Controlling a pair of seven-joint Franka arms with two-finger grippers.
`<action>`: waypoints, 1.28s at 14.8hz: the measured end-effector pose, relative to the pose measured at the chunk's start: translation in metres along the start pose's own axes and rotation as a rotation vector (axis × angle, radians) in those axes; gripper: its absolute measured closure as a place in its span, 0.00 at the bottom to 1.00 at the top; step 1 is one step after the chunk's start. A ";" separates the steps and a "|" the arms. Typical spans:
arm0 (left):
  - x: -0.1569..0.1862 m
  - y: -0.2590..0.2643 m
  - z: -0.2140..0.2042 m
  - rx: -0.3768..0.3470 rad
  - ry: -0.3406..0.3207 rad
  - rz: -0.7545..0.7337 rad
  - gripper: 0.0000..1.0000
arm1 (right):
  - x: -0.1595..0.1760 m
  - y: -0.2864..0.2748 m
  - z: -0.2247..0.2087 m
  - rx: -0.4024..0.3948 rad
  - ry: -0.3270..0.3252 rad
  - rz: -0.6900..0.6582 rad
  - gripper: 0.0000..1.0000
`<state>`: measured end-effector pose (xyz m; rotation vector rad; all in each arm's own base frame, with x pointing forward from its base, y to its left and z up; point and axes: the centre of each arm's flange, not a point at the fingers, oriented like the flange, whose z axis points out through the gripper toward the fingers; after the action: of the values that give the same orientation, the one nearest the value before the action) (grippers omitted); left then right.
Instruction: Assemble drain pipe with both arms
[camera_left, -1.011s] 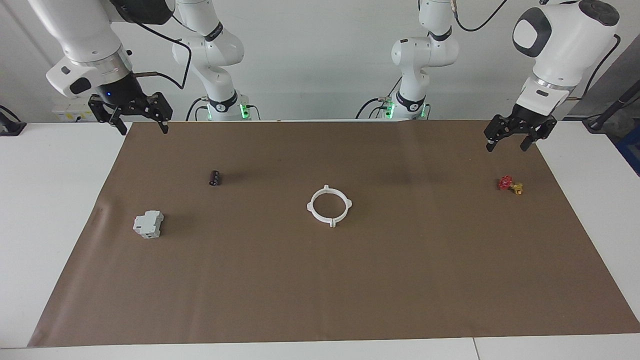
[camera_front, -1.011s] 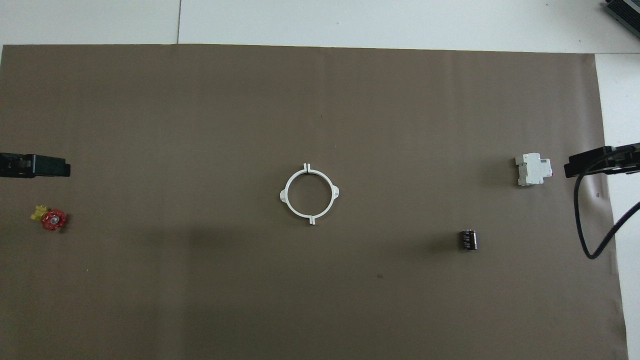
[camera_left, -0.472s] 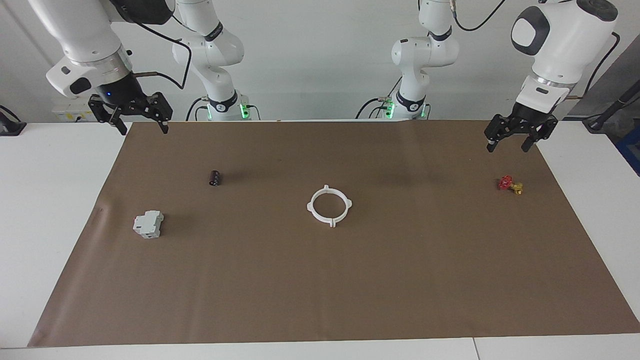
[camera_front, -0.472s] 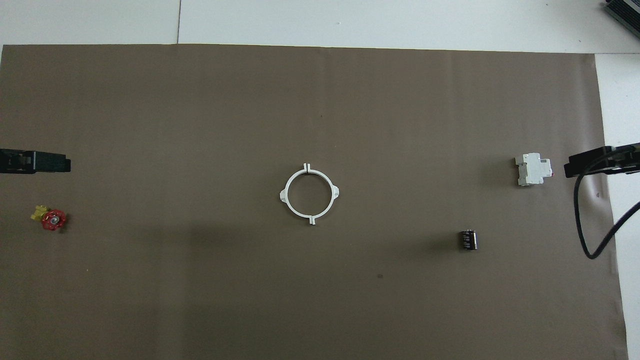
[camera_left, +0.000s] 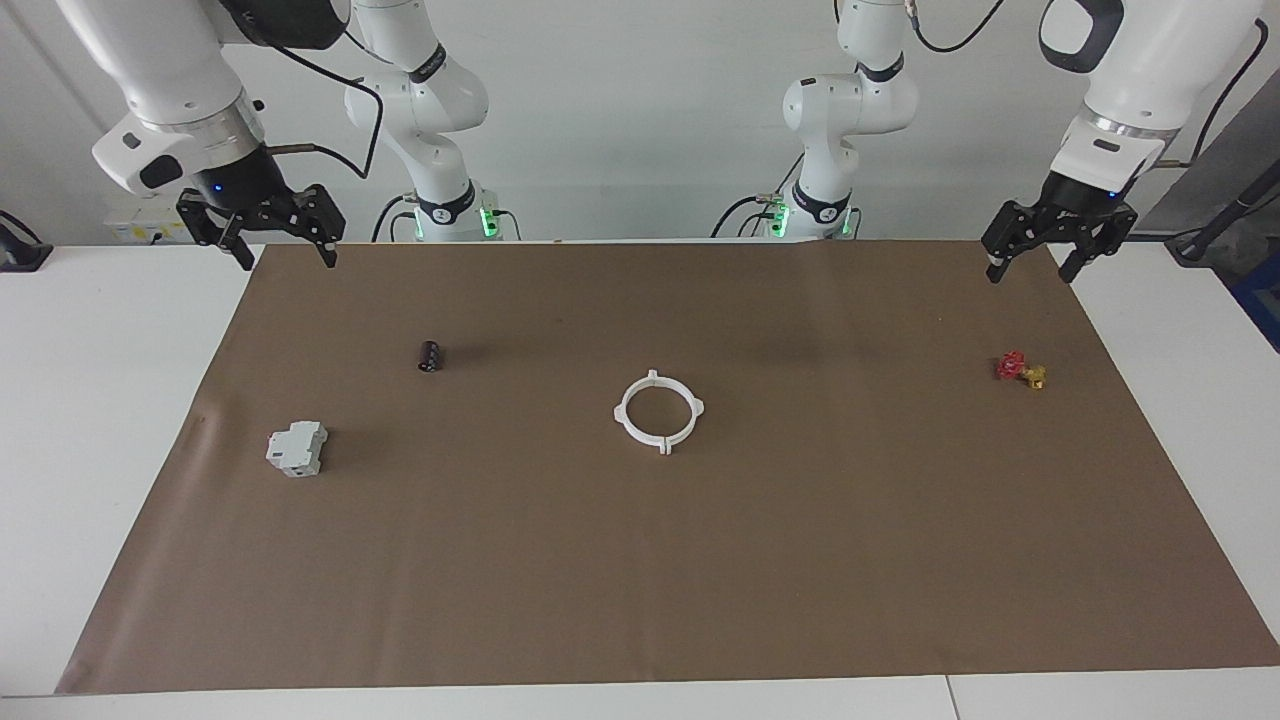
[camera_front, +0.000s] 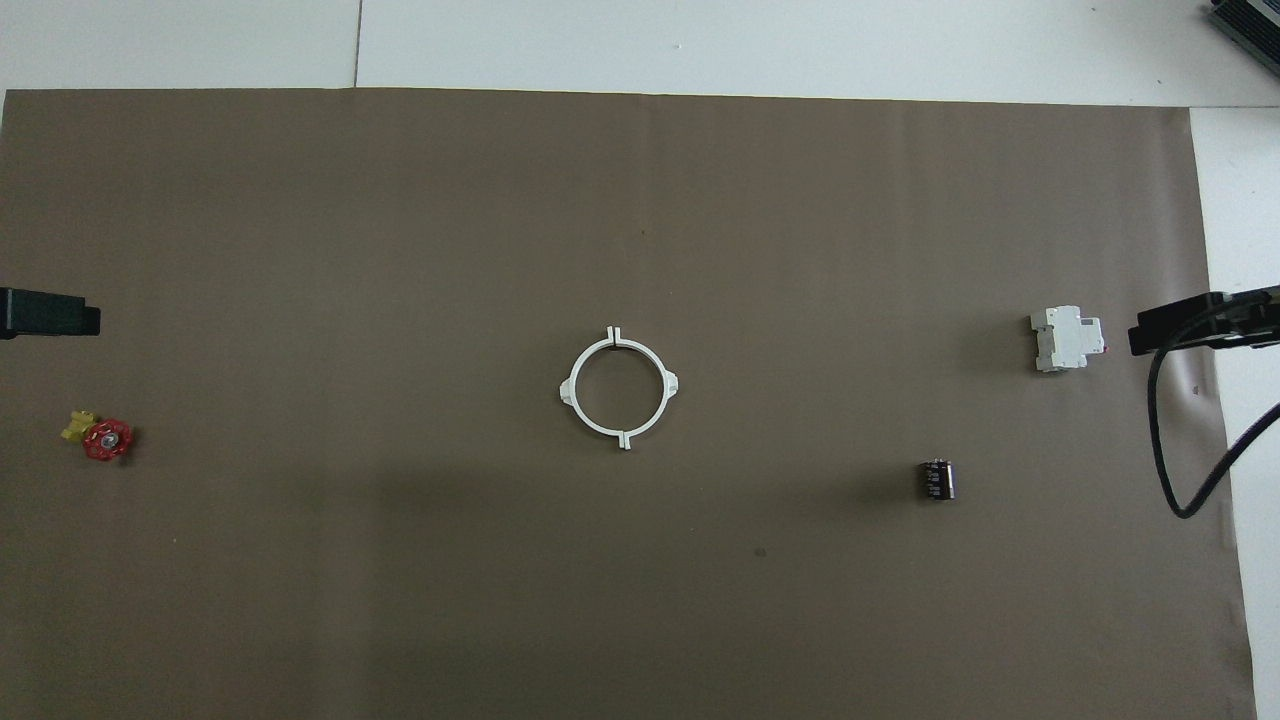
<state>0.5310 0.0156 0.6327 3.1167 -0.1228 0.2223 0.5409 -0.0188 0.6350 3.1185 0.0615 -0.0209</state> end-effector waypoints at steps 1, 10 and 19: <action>0.000 0.001 -0.003 -0.001 -0.004 0.002 0.00 | 0.000 0.000 0.000 0.000 0.000 0.000 0.00; 0.029 0.022 0.016 -0.006 -0.084 0.042 0.00 | 0.000 0.000 0.000 0.000 0.000 0.000 0.00; 0.036 0.029 0.005 -0.005 -0.074 0.053 0.00 | -0.001 0.014 0.000 0.000 -0.001 0.028 0.00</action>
<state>0.5648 -0.0165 0.6327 3.1204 -0.2066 0.1066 0.5402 -0.0329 0.6350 3.1194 0.0172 -0.0212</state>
